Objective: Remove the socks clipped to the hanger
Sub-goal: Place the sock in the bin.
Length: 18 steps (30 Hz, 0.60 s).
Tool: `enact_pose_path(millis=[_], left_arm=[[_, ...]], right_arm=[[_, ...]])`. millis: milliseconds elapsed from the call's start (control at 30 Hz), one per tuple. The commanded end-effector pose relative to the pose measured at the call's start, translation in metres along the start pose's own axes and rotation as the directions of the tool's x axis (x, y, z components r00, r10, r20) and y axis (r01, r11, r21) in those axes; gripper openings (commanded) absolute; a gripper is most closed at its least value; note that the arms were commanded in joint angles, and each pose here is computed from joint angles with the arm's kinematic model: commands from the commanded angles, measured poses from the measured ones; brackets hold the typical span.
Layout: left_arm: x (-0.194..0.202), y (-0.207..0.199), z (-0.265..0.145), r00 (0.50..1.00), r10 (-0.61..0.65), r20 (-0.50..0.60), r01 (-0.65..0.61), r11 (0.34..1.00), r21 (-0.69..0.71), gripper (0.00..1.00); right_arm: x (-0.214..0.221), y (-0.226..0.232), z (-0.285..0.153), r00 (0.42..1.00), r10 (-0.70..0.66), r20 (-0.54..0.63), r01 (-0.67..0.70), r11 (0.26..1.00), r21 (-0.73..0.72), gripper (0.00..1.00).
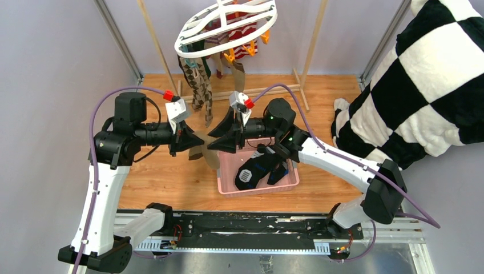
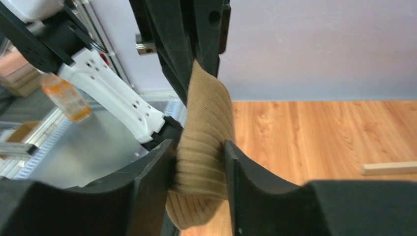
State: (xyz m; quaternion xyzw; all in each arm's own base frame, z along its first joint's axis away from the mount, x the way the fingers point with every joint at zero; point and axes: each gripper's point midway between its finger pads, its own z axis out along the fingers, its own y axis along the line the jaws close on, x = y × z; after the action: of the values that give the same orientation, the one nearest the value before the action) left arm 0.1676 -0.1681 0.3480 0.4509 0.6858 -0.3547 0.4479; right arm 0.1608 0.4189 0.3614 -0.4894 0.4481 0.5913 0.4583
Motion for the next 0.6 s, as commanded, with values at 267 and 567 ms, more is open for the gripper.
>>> enact_pose_path(millis=[267, 567], left_arm=[[-0.001, 0.01, -0.005, 0.999, 0.026, -0.024, -0.028, 0.996, -0.081, 1.0], [-0.001, 0.029, -0.014, 0.998, -0.009, -0.059, -0.004, 0.977, -0.213, 1.0]], right_arm=[[0.006, -0.018, -0.036, 0.997, 0.08, 0.006, -0.079, 0.969, 0.235, 0.0], [0.119, -0.03, -0.067, 0.903, 0.423, -0.075, -0.364, 0.845, 0.392, 0.0]])
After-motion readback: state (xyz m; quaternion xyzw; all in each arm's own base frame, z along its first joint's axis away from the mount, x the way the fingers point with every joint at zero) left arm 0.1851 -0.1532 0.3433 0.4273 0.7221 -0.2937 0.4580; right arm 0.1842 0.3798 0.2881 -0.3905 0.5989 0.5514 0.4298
